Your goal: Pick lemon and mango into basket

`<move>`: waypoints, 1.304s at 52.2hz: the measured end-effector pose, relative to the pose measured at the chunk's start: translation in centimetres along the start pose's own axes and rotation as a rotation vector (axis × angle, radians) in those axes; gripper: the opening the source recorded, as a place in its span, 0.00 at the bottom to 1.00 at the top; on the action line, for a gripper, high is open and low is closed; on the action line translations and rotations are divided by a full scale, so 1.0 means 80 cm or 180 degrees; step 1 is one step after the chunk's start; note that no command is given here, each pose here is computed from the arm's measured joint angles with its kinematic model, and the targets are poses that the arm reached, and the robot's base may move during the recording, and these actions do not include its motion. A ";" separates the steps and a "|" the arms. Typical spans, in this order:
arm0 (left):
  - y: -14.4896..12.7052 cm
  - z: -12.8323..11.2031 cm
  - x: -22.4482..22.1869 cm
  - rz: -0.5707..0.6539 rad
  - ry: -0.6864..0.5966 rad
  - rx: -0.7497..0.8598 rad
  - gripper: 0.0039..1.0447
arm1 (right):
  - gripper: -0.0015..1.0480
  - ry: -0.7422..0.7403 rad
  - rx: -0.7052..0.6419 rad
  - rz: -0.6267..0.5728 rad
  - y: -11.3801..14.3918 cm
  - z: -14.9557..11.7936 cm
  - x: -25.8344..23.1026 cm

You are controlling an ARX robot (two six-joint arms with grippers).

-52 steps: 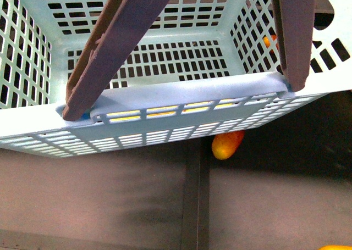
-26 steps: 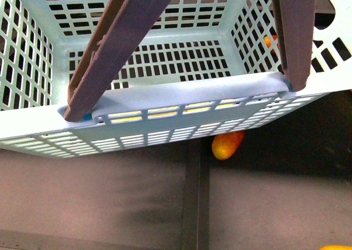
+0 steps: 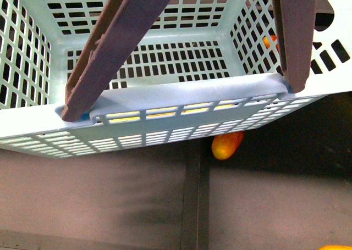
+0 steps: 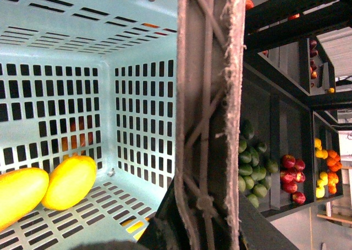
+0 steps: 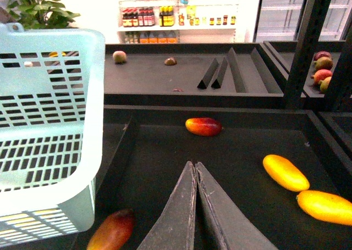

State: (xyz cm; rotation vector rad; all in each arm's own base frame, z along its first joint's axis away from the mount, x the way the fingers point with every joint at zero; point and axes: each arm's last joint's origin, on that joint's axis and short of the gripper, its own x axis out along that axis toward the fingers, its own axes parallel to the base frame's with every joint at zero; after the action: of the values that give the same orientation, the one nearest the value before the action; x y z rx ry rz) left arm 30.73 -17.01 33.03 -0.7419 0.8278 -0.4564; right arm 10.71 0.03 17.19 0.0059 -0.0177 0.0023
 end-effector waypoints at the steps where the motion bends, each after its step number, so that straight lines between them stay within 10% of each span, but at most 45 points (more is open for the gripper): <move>1: 0.000 0.000 0.000 -0.0001 0.0001 0.0000 0.05 | 0.02 0.0064 -0.0001 0.0000 0.000 -0.003 -0.003; 20: 0.000 0.000 0.000 0.0002 -0.0002 -0.0007 0.05 | 0.03 0.0018 -0.0006 0.0001 0.000 -0.003 -0.013; 54: 0.000 0.000 0.000 0.0003 -0.0004 -0.0001 0.05 | 0.93 0.0015 -0.0005 0.0002 0.000 -0.003 -0.013; 68: 0.031 0.002 0.008 0.0355 -0.1429 -0.0618 0.05 | 0.92 0.0013 -0.0005 0.0000 0.000 -0.003 -0.013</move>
State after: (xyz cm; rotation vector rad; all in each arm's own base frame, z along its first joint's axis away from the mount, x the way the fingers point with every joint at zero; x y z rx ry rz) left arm 31.42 -15.70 30.97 -0.9295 0.4904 -0.0997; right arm 9.69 0.03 16.93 0.0044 -0.0135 0.0023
